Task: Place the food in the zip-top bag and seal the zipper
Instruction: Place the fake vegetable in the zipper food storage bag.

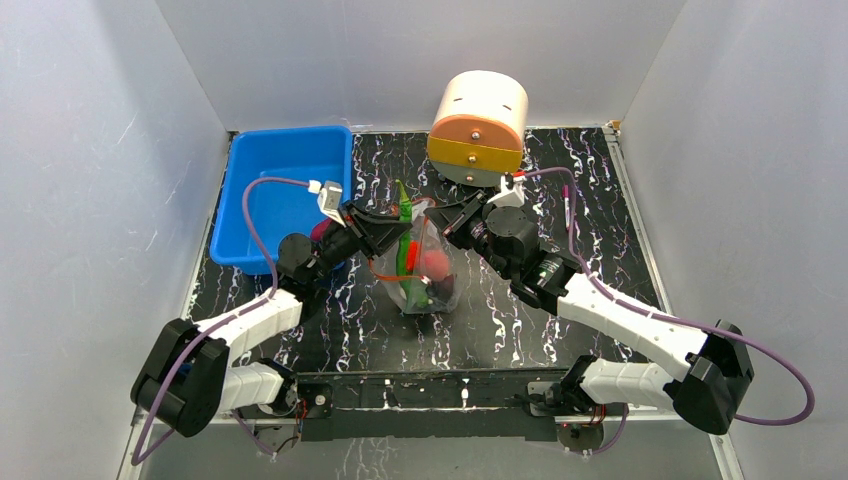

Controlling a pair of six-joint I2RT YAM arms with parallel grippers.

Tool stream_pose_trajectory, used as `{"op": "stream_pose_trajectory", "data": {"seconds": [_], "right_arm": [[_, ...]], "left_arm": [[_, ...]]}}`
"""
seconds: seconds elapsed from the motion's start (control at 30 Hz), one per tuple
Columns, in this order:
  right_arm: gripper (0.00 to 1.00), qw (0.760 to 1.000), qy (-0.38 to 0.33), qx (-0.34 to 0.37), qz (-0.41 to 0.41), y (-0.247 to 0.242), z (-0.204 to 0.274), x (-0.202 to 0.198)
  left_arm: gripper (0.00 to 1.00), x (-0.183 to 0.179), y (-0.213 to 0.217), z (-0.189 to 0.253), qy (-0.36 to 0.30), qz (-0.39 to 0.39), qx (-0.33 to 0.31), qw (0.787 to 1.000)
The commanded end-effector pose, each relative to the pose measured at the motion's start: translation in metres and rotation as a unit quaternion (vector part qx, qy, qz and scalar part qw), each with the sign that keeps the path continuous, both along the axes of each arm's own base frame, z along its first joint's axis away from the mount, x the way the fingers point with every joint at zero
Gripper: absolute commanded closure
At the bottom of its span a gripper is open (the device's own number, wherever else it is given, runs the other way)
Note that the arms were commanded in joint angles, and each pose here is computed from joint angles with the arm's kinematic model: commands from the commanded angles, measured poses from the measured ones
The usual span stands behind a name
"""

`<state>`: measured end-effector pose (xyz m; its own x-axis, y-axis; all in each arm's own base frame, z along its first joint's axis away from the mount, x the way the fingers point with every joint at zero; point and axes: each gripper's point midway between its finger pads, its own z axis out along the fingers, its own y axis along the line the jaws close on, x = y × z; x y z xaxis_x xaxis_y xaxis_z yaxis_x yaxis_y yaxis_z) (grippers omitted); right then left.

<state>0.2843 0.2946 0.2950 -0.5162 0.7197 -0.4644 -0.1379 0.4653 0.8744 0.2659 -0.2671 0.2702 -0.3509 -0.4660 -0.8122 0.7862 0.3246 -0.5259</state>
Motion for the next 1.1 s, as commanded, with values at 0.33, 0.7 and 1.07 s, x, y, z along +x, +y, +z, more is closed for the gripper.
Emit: {"op": "stream_pose_trajectory", "data": {"seconds": [0.33,0.7,1.07], "right_arm": [[1.0,0.998,-0.056,0.04,0.0,0.001,0.039,0.003],[1.0,0.997,-0.068,0.017,0.023,0.004,0.036,-0.003],[1.0,0.997,-0.068,0.017,0.033,0.004,0.036,-0.008]], "left_arm": [[0.67,-0.015,0.001,-0.01,-0.015,-0.008,0.006,1.0],[0.56,-0.015,0.001,-0.011,-0.019,-0.009,0.043,0.999],[0.77,-0.008,-0.002,-0.008,-0.063,-0.008,0.108,0.992]]}}
